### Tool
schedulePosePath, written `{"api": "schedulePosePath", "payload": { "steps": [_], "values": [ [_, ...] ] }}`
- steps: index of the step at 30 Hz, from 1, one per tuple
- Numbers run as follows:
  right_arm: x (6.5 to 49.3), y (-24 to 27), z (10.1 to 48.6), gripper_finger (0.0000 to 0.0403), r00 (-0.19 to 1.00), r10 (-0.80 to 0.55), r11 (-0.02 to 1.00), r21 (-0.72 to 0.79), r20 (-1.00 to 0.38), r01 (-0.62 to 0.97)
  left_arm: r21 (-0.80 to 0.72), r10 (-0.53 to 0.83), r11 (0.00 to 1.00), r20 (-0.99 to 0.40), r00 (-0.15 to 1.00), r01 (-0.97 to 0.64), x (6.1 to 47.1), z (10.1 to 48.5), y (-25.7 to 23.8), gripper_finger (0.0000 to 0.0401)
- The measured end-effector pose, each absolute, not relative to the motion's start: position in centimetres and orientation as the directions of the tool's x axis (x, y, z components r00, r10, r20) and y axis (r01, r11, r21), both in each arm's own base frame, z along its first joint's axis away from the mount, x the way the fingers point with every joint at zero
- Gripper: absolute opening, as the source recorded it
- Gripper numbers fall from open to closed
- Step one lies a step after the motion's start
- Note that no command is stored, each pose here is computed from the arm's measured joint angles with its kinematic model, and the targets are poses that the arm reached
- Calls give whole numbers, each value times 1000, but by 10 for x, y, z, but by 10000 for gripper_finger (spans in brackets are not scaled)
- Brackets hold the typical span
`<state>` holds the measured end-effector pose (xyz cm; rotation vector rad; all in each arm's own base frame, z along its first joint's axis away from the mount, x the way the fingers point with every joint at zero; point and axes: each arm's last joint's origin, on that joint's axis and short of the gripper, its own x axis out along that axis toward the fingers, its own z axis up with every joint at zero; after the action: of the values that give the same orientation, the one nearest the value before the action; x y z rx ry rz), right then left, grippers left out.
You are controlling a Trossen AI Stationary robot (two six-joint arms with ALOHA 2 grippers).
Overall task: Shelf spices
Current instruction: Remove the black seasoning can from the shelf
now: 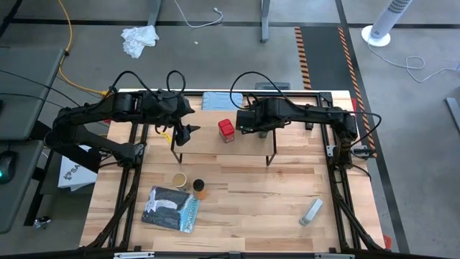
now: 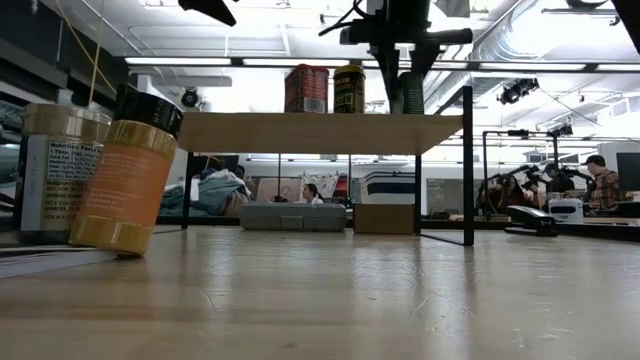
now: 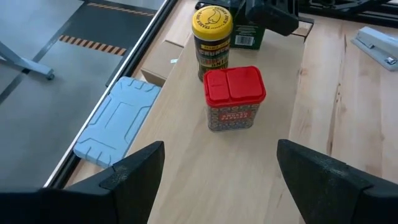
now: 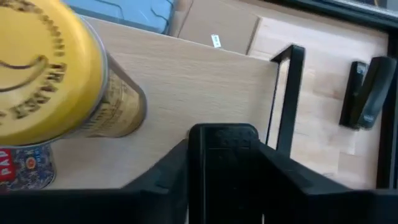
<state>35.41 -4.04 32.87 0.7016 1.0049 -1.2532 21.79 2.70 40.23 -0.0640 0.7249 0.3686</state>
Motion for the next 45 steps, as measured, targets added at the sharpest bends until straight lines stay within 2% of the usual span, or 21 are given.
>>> {"api": "schedulePosePath", "payload": {
  "steps": [6, 13, 16, 18, 21, 24, 30, 33, 38, 45],
  "values": [
    [346, -33, 342, 112, 47, -469, 293, -105, -882, 950, 91, 311, 938, -650, 693, -335, 216, 404, 27, 307],
    [297, 14, 401, 112, 293, -516, 428, 55, -805, 902, 75, 331, 933, -561, 759, -351, 209, 417, 27, 307],
    [283, 49, 421, 112, 475, -463, 574, 155, -748, 804, 92, 374, 917, -540, 754, -389, 206, 420, 28, 307],
    [282, 76, 428, 112, 591, -369, 708, 194, -718, 679, 103, 402, 905, -529, 747, -414, 206, 421, 28, 307],
    [286, 115, 424, 112, 663, -219, 840, 208, -716, 502, 98, 432, 888, -516, 739, -450, 206, 421, 29, 307],
    [292, 147, 401, 112, 601, -172, 873, 162, -781, 460, 64, 451, 869, -510, 732, -491, 206, 422, 30, 307],
    [318, 190, 319, 112, 308, -297, 884, -138, -904, 447, 20, 454, 855, -510, 730, -518, 206, 422, 30, 307],
    [336, 205, 281, 112, 223, -304, 902, -205, -926, 381, 5, 452, 852, -511, 731, -524, 206, 422, 30, 307],
    [363, 221, 232, 125, 210, -280, 924, -203, -937, 323, -37, 429, 853, -517, 741, -520, 206, 421, 29, 307],
    [382, 222, 216, 134, 287, -261, 922, -149, -922, 357, -81, 403, 854, -523, 752, -514, 207, 421, 28, 307]
  ]
}}
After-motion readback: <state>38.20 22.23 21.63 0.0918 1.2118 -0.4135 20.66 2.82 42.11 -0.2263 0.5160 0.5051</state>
